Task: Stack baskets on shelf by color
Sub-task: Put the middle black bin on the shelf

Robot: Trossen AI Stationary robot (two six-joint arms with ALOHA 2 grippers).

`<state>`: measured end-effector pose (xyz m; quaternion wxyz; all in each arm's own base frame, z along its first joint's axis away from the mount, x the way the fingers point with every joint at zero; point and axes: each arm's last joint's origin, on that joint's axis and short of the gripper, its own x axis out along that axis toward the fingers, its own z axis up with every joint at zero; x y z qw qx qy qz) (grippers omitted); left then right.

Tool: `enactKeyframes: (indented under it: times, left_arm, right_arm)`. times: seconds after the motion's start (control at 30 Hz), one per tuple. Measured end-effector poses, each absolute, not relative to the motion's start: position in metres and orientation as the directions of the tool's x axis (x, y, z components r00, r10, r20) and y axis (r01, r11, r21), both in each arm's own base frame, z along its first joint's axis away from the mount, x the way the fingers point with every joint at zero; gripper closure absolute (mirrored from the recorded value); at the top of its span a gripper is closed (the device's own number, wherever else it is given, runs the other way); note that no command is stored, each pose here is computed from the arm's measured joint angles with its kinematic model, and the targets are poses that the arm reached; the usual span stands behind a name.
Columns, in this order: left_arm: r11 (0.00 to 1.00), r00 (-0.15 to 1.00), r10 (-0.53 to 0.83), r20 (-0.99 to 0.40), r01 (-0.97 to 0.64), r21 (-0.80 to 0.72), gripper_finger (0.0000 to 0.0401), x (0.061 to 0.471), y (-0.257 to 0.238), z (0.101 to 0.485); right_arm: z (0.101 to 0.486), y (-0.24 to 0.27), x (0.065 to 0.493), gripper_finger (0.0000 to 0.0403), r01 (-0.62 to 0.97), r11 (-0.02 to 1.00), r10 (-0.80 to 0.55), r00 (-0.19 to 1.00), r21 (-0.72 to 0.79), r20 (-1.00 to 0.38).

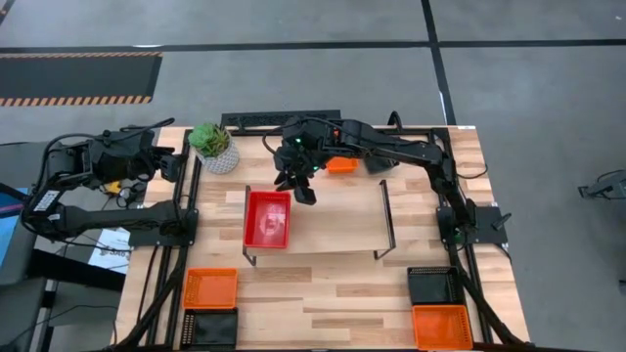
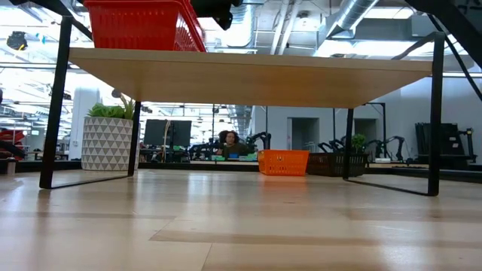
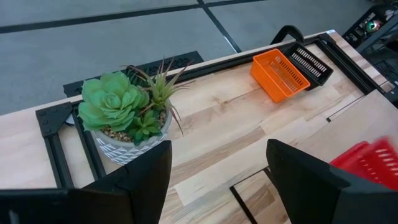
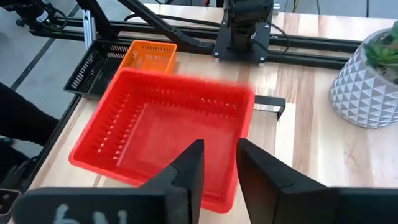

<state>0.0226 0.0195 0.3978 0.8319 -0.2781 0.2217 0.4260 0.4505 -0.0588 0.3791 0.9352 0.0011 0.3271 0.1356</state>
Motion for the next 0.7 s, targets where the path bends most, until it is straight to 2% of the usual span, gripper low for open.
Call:
enactKeyframes:
  times: [0.23,0.4,0.5,0.57,0.7]
  left_arm:
    - [0.482,0.539,0.586,-0.606,-0.832,-0.274,0.0152,0.023,0.019,0.398]
    - [0.483,0.539,0.585,-0.606,-0.832,-0.273,0.0152,0.023,0.019,0.398]
    - [0.483,0.539,0.585,-0.606,-0.832,-0.274,0.0152,0.023,0.019,0.398]
    - [0.483,0.54,0.586,-0.605,-0.832,-0.275,0.0152,0.023,0.019,0.398]
    - [0.483,0.54,0.587,-0.603,-0.831,-0.275,0.0152,0.023,0.02,0.398]
  right_arm:
    - [0.4,-0.063,0.444,0.0268,-0.233,0.971,0.226,0.817,0.055,-0.531]
    - [0.418,-0.069,0.427,0.0266,-0.163,0.978,0.208,0.832,0.132,-0.513]
    - [0.442,-0.069,0.401,0.0266,-0.109,0.974,0.196,0.844,0.198,-0.5]
    - [0.456,-0.068,0.38,0.0266,-0.05,0.966,0.179,0.838,0.254,-0.516]
    - [0.465,-0.062,0.338,0.0267,0.178,0.933,0.077,0.751,0.313,-0.656]
